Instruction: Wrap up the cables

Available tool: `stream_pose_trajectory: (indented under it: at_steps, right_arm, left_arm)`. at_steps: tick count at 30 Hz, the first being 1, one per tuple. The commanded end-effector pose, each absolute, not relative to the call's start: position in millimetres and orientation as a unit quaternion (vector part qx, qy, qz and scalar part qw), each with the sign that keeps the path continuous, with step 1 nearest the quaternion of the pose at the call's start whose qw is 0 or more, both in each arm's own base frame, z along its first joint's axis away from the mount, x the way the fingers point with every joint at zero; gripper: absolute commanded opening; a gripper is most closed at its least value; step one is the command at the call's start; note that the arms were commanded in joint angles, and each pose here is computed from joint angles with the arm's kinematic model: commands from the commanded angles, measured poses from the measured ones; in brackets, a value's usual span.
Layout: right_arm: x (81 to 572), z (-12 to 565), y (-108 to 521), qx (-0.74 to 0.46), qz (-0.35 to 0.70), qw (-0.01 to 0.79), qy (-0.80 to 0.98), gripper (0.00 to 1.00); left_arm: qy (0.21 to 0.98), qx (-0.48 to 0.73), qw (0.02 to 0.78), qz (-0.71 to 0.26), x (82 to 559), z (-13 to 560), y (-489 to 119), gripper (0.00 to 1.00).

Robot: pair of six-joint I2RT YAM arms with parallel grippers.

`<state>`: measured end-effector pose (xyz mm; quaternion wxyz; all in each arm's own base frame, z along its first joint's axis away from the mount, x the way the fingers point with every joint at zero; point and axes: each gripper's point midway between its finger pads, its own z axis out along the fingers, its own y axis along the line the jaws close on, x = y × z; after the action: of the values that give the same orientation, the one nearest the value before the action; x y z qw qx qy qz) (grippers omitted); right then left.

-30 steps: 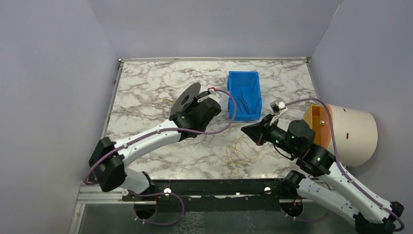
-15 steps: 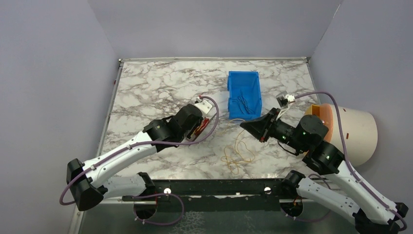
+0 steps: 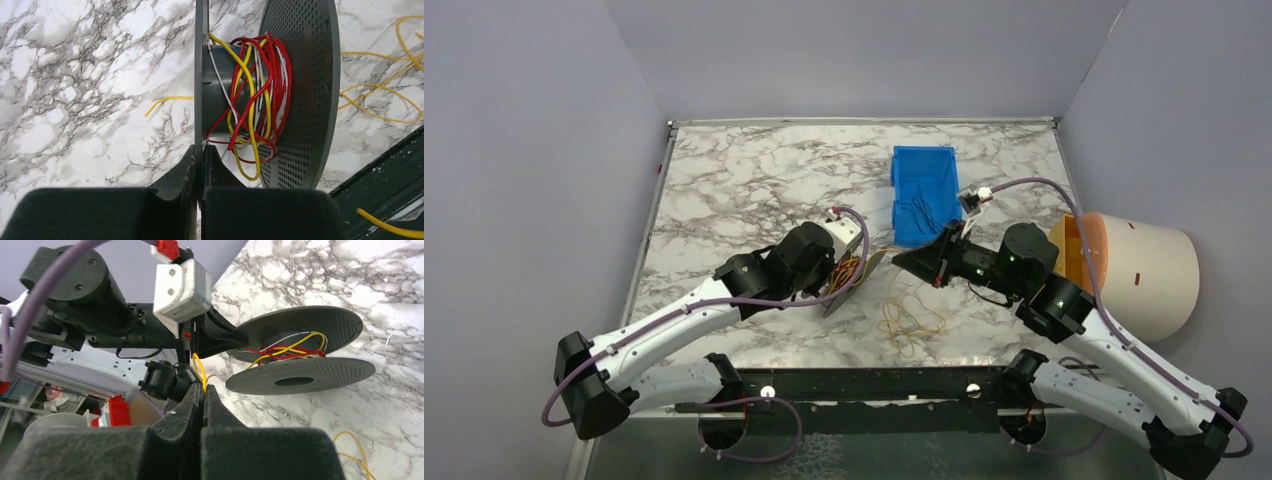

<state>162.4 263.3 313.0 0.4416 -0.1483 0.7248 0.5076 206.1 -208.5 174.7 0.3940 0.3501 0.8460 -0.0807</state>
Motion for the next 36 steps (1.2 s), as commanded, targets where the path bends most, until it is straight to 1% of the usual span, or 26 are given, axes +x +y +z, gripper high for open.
stream_pose_trajectory:
  at_steps: [1, 11, 15, 18, 21, 23, 36]
  right_arm:
    - [167.5, 314.3, 270.1, -0.137, 0.521, 0.444, 0.716, 0.01]
    - [196.0, 302.4, 268.7, -0.084, 0.488, 0.464, 0.735, 0.01]
    - [204.8, 296.7, 270.1, -0.078, 0.473, 0.469, 0.742, 0.01]
    - [209.0, 291.1, 273.5, -0.078, 0.468, 0.465, 0.748, 0.01]
    - [214.5, 286.5, 274.4, -0.071, 0.461, 0.468, 0.751, 0.01]
    - [217.0, 285.2, 275.5, -0.068, 0.46, 0.469, 0.751, 0.01]
    - [223.3, 270.8, 300.7, -0.079, 0.474, 0.43, 0.764, 0.01]
  left_arm:
    - [0.835, 0.35, 0.41, -0.112, 207.9, 176.7, -224.8, 0.0]
    - [0.83, 0.372, 0.401, -0.105, 212.4, 164.2, -232.3, 0.0]
    - [0.828, 0.373, 0.406, -0.104, 211.6, 162.6, -229.4, 0.05]
    - [0.825, 0.372, 0.413, -0.103, 211.1, 164.1, -226.5, 0.11]
    - [0.821, 0.371, 0.42, -0.108, 209.7, 167.1, -225.3, 0.15]
    - [0.819, 0.37, 0.423, -0.113, 208.1, 168.0, -224.7, 0.16]
    - [0.813, 0.359, 0.44, -0.131, 204.8, 170.0, -223.5, 0.37]
